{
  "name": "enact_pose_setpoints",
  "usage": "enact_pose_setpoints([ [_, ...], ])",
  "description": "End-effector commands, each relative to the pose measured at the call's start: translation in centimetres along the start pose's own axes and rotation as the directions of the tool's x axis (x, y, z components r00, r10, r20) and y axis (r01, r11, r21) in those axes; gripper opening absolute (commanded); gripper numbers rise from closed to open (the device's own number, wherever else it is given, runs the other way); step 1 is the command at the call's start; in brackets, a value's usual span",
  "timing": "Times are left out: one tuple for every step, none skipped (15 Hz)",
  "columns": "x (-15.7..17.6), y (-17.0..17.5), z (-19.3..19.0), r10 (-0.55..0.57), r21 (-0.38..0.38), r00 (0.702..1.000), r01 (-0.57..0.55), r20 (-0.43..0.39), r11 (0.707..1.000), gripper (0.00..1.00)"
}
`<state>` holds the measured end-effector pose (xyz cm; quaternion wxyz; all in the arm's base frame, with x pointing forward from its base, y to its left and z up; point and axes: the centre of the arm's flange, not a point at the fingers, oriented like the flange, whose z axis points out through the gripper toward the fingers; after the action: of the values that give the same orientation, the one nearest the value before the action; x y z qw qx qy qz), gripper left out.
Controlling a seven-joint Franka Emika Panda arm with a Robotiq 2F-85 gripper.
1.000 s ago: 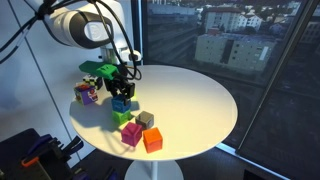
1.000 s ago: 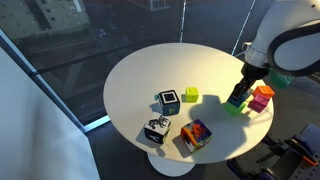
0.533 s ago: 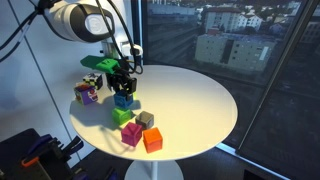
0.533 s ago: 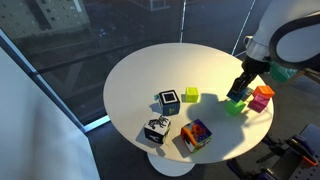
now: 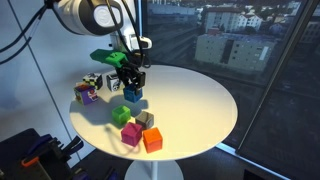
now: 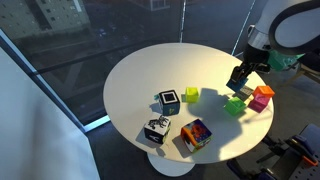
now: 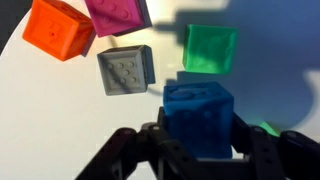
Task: Pick up the blue block and put it on the table
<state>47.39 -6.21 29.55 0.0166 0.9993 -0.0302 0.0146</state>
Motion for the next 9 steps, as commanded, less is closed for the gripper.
enact_pose_setpoints([
  [1.8,0.8,0.2,0.046,-0.013,0.999,-0.046,-0.003,0.999,0.32],
  [2.0,0.9,0.4,0.05,-0.011,0.999,-0.05,0.0,0.999,0.32],
  [2.1,0.9,0.8,0.051,-0.012,0.999,-0.051,0.003,0.999,0.32],
  [2.2,0.9,1.1,0.053,-0.014,0.999,-0.053,0.009,0.998,0.32],
  [2.3,0.9,1.6,0.055,-0.017,0.998,-0.055,0.017,0.998,0.32],
  [2.4,0.9,2.0,0.058,-0.016,0.998,-0.058,0.03,0.998,0.32],
  [2.4,0.9,2.4,0.06,-0.015,0.997,-0.059,0.041,0.998,0.32],
  [2.3,1.0,2.8,0.06,-0.015,0.997,-0.059,0.052,0.998,0.32],
  [2.3,1.0,3.1,0.06,-0.015,0.996,-0.059,0.06,0.998,0.32],
])
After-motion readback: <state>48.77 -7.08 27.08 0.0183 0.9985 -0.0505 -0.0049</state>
